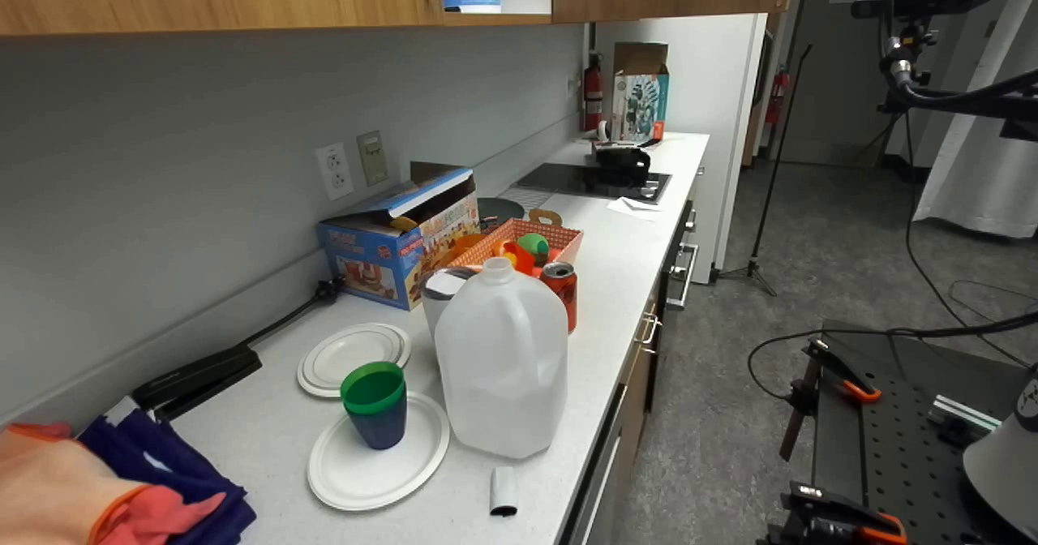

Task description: Open the top right cabinet wider

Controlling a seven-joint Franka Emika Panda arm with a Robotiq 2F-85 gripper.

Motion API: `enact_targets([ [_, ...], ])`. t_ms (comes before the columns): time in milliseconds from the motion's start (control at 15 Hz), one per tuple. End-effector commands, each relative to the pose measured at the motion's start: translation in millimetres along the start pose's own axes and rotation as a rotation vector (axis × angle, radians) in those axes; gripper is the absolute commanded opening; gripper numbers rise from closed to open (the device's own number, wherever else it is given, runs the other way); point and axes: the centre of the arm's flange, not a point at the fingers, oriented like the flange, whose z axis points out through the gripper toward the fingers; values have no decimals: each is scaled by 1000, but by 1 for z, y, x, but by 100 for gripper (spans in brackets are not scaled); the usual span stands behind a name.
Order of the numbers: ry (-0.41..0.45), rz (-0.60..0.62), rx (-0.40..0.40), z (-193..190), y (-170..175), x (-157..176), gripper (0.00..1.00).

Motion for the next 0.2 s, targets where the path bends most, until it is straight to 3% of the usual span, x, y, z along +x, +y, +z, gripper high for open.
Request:
enact_targets([
  [0,0,0,0,0,0,0,100],
  [133,0,0,0,0,0,0,100],
])
